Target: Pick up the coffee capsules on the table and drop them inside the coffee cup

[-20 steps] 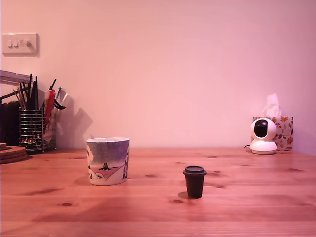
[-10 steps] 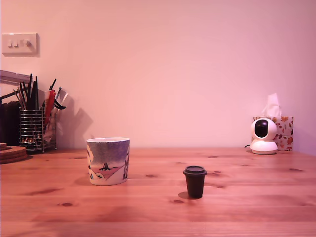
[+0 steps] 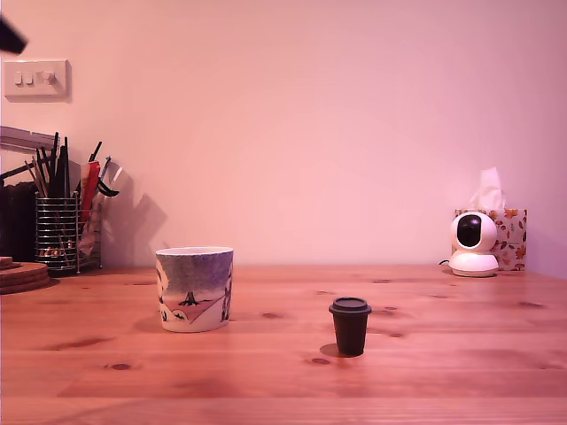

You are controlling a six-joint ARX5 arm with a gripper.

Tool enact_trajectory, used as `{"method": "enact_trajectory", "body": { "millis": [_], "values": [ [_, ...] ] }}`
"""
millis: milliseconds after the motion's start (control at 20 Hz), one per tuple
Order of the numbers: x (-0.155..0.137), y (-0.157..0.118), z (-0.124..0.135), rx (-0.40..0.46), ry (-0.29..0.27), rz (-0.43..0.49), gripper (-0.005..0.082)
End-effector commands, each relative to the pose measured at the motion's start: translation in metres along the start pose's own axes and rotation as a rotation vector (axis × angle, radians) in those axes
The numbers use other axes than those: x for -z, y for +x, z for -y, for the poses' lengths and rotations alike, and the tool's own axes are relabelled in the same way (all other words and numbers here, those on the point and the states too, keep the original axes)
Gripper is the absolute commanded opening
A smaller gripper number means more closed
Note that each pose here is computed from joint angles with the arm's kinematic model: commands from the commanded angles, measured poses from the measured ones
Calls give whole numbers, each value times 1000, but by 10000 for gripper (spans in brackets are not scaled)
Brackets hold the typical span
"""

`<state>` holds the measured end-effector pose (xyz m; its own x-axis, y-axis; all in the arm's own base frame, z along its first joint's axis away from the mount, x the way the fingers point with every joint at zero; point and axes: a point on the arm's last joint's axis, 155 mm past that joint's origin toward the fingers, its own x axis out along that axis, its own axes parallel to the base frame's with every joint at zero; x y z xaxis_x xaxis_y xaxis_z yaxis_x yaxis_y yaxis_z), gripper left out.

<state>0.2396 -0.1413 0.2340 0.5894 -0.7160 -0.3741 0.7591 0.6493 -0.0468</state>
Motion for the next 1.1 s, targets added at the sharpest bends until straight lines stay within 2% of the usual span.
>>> {"method": "enact_trajectory", "body": {
  "millis": [0, 300, 450, 800, 1000, 1050],
  "values": [
    [8, 7, 8, 44, 9, -21, -24],
    [15, 17, 41, 161, 40, -61, -24],
    [21, 20, 51, 189, 100, -87, -24],
    [35, 22, 73, 266, 192, -135, -24],
    [47, 23, 84, 309, 199, -184, -20],
    [49, 24, 84, 311, 198, -194, 15]
  ]
}}
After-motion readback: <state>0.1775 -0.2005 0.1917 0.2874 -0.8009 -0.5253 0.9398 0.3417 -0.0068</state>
